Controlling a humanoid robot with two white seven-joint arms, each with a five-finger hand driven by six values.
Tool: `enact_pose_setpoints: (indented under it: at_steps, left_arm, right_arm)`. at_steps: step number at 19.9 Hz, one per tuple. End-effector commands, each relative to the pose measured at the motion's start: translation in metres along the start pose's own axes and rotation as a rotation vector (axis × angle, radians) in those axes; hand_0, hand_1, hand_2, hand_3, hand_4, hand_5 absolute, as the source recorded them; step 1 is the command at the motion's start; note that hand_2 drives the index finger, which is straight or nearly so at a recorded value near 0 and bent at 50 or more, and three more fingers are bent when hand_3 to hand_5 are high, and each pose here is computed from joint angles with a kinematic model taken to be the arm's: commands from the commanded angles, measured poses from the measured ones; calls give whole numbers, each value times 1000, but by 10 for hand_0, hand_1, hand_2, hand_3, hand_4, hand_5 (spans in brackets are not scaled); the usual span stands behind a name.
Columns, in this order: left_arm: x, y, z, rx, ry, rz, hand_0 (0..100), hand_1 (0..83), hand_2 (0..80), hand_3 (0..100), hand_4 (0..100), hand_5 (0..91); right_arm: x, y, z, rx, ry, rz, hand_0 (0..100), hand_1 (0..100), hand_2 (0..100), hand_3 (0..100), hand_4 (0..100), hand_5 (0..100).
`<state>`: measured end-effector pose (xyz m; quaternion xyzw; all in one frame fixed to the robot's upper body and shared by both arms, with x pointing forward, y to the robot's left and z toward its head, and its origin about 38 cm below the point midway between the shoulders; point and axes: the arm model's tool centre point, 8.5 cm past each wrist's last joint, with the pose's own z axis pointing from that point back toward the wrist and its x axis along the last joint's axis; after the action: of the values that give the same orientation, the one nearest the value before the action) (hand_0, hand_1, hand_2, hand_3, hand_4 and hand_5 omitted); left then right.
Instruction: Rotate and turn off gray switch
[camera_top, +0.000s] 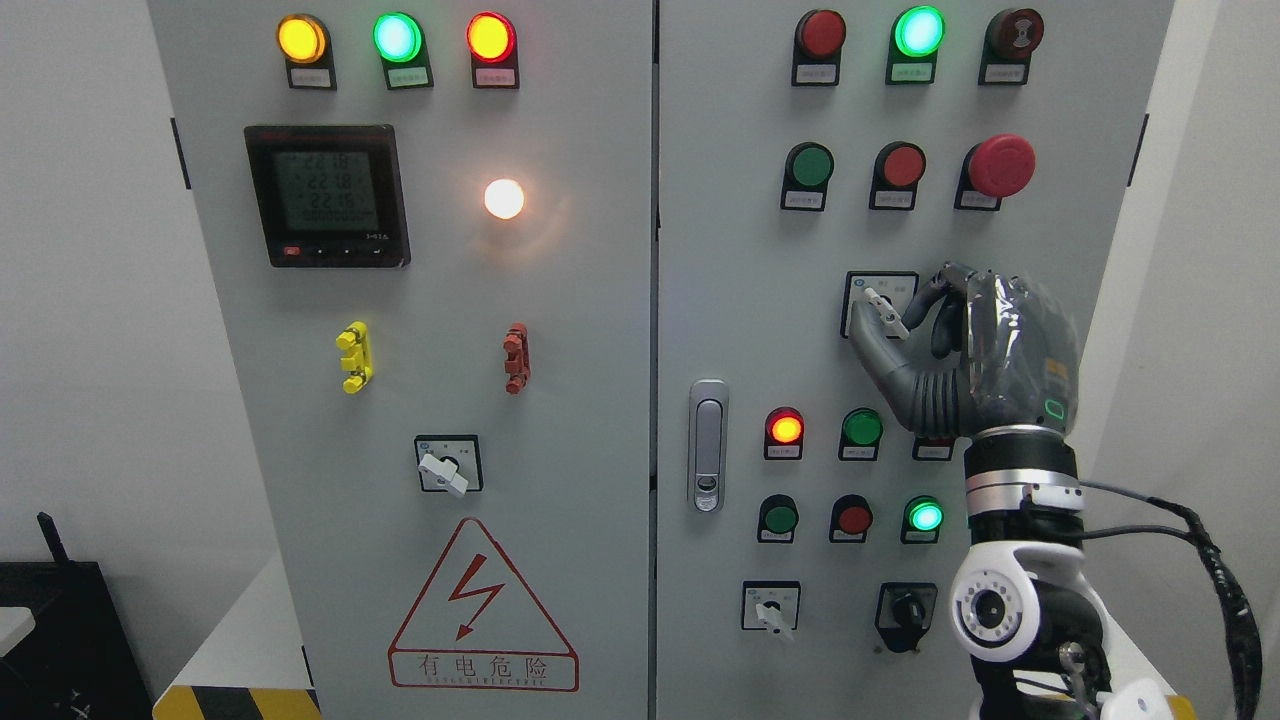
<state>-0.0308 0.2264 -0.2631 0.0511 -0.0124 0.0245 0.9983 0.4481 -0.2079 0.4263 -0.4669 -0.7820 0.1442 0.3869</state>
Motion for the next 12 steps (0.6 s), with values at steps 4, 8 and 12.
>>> enact_pose_setpoints:
  at_steps: [4,8,12]
  left_arm:
    - [-5,0,1,-2,14,-3,120,389,0,0,0,0]
    - [-5,0,1,-2,14,-3,120,389,0,0,0,0]
    - [-5,0,1,0,14,-3,120,389,0,0,0,0]
  right_arm:
    - [1,3,0,9,0,-1,400,395,703,982,938,1000]
    - [0,3,0,9,-1,-1,410,392,704,985,938,1000]
    - [0,4,0,11,1,0,438,388,705,988,938,1000]
